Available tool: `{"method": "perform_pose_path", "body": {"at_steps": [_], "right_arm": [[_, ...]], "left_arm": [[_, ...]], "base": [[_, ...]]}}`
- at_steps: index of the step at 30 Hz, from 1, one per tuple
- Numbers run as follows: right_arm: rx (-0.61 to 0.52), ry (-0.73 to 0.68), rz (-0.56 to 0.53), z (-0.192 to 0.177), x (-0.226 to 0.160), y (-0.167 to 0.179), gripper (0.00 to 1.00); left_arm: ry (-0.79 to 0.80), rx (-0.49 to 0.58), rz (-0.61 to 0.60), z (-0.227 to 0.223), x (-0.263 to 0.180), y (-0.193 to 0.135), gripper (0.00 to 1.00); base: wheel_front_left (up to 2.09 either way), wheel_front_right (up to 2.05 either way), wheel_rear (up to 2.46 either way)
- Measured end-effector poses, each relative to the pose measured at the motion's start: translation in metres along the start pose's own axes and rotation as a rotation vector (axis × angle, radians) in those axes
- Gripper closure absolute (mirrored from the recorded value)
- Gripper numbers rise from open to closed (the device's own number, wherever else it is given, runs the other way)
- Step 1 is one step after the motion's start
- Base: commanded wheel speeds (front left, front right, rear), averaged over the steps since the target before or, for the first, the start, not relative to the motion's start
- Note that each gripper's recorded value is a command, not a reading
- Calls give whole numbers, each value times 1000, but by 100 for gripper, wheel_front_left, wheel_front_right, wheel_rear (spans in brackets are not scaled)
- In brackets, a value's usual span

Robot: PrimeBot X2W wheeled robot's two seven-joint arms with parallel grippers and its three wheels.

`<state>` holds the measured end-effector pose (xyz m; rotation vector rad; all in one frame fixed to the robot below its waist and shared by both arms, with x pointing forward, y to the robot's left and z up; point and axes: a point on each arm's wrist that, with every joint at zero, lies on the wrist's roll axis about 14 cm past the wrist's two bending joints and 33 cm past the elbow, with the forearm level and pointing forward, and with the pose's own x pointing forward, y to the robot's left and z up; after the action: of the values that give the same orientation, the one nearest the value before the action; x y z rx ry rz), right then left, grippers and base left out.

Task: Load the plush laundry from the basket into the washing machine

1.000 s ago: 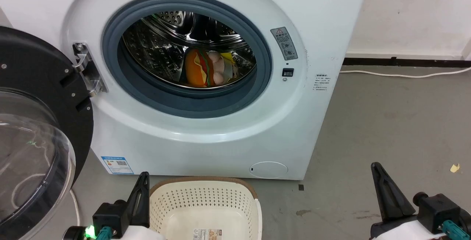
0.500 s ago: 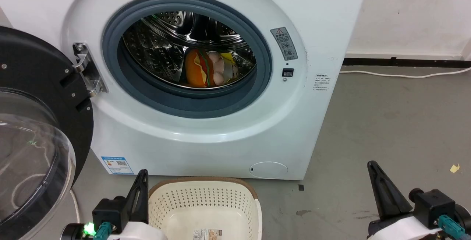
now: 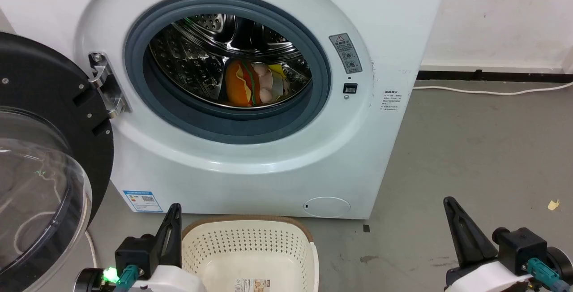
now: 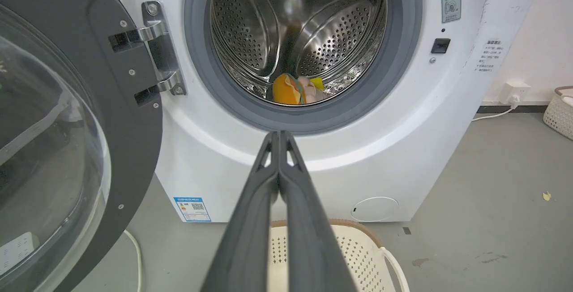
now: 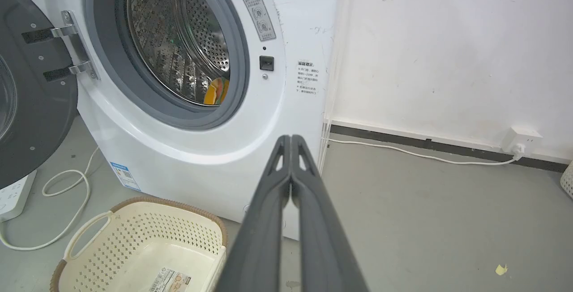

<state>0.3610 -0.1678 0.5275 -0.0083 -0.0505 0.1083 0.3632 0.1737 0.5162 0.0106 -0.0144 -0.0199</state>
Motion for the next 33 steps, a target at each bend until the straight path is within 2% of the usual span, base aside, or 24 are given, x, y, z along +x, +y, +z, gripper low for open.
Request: {"method": "perform_pose_path", "body": {"at_steps": [33], "right_arm": [[-23,50,18,-3,7,5,100]], "left_arm": [[27,26,16,4,5,3,100]], "base": [[0,0,0]]}}
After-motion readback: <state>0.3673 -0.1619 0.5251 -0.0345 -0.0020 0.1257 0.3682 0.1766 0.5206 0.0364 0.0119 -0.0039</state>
